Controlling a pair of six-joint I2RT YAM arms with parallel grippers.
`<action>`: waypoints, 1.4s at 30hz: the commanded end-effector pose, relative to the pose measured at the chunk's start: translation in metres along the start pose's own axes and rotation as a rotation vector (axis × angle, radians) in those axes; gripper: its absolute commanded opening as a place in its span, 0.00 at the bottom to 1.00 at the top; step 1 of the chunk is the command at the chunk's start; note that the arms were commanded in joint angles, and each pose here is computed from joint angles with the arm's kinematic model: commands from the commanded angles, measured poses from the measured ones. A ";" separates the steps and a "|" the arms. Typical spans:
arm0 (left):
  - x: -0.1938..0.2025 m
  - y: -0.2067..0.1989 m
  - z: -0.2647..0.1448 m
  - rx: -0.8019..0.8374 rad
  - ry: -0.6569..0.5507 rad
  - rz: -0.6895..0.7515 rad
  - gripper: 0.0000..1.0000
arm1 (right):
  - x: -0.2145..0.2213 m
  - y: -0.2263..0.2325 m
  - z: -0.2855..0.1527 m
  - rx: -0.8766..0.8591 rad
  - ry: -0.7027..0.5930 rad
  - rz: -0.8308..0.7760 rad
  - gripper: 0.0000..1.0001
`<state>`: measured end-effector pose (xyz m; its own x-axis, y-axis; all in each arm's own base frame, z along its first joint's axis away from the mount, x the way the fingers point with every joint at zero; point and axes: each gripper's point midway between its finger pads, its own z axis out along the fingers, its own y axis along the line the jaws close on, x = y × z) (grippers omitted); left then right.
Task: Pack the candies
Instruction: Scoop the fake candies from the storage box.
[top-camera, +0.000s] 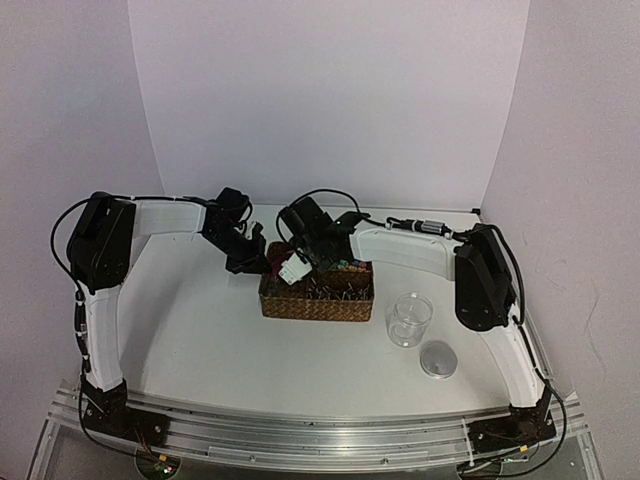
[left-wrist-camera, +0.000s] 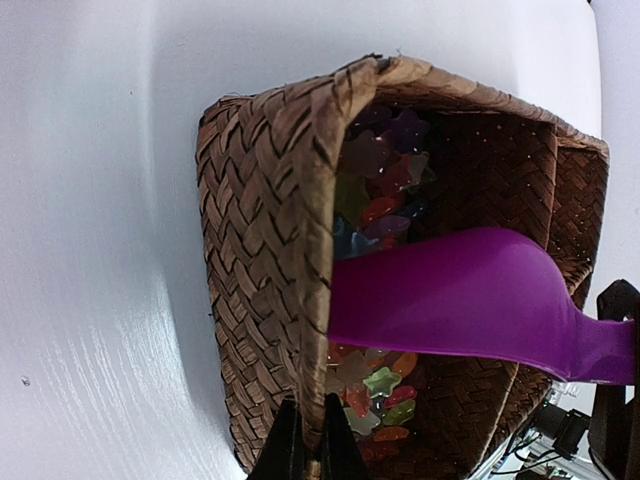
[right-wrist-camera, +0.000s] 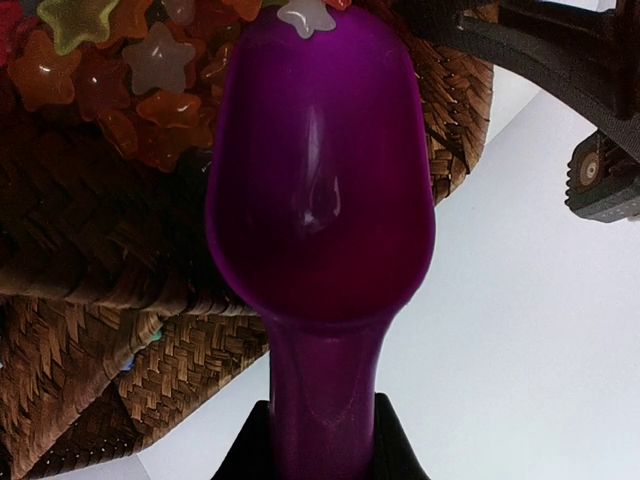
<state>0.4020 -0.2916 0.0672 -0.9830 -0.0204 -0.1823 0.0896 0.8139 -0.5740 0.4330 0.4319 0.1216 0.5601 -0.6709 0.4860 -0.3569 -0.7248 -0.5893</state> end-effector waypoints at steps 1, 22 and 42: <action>-0.007 0.007 0.008 -0.046 -0.017 0.047 0.00 | -0.011 -0.033 -0.037 0.082 -0.043 -0.016 0.00; 0.007 0.001 0.002 -0.004 0.013 -0.023 0.00 | 0.051 -0.077 -0.040 0.214 0.060 0.069 0.00; -0.004 -0.015 -0.012 0.017 -0.017 -0.025 0.00 | -0.047 0.034 -0.042 -0.143 -0.314 -0.132 0.00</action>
<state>0.4006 -0.2910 0.0677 -0.9851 -0.0335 -0.1687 0.0699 0.8183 -0.5706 0.4389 0.4270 0.1186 0.6156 -0.6436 0.4547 -0.3436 -0.7385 -0.5802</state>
